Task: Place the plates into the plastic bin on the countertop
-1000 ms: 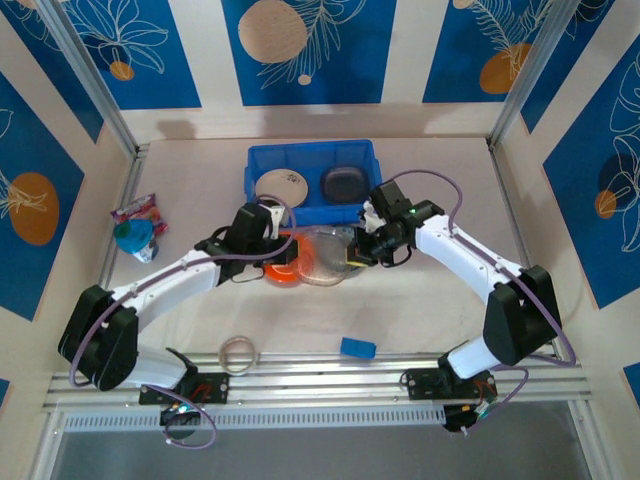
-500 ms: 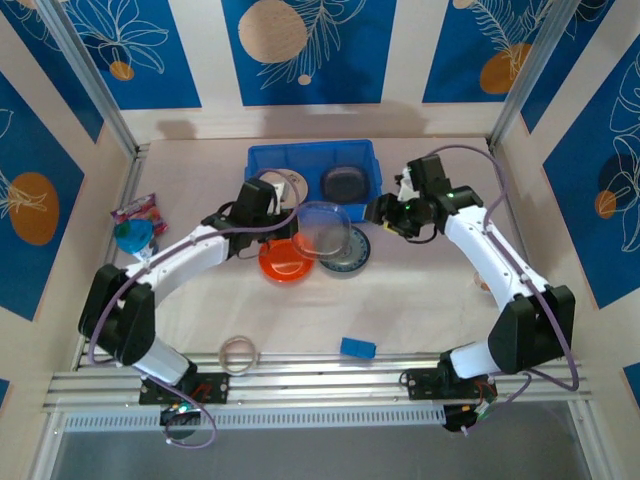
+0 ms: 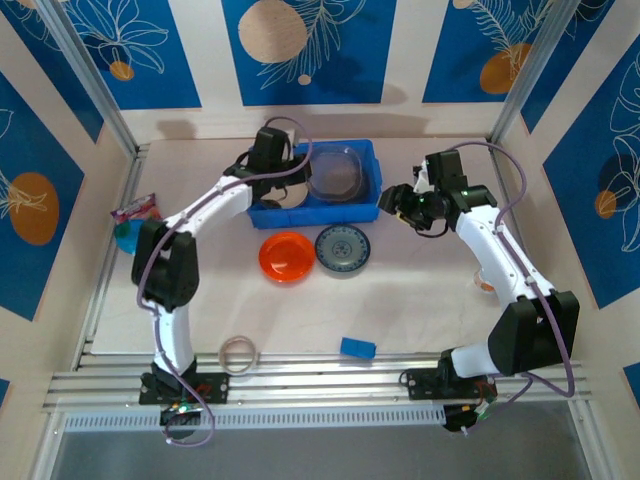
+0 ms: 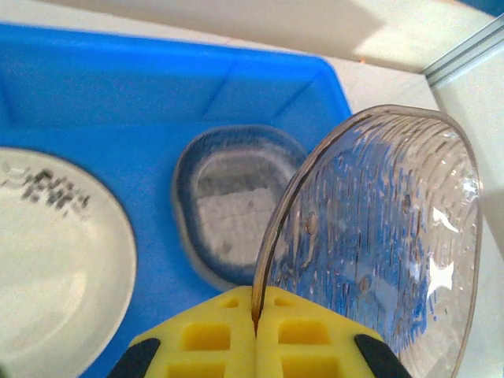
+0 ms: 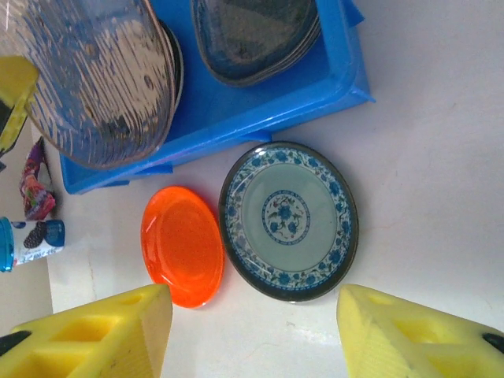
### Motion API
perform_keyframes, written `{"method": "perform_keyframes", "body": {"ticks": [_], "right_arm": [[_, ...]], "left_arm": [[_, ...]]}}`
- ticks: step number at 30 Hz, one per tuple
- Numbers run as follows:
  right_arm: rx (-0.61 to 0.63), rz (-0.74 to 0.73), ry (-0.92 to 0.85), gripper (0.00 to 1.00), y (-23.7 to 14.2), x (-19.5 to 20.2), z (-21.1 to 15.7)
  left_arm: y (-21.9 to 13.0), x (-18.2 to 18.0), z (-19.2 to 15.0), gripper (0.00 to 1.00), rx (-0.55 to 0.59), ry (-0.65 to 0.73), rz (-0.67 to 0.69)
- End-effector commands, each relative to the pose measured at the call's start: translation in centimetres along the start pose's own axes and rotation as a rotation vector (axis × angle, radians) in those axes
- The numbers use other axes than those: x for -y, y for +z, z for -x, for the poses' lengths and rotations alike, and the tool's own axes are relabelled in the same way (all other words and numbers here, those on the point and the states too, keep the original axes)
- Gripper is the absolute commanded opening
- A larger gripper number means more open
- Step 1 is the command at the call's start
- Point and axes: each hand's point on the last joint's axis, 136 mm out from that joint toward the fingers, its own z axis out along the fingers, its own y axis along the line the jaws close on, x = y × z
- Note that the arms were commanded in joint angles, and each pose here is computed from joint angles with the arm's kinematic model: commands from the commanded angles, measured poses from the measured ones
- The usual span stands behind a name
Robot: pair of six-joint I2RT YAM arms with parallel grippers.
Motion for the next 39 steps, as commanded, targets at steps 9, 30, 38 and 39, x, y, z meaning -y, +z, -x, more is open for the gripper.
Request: {"method": "perform_keyframes", "body": {"ticks": [9,30,38,39], "right_arm": [[-0.030,0.022,0.059,0.57,0.6,1.3,1.0],[-0.066,0.003,0.118,0.56,2.4,2.7,0.9],[-0.083,0.003,0.110,0.56,3.3,2.3,0.9],[-0.084,0.003,0.109,0.56,3.4,2.3,0.9]], "left_arm": [[6.8,-0.2,2.0,0.00,-0.048,-0.040,-0.056],[13.1,-4.1,-2.1,0.00,-0.159,-0.165,-0.057],[13.3,-4.0,-3.0,0.12,-0.183,-0.141,-0.044],[13.3,-4.0,-3.0,0.20,-0.182,-0.139,-0.045]]}}
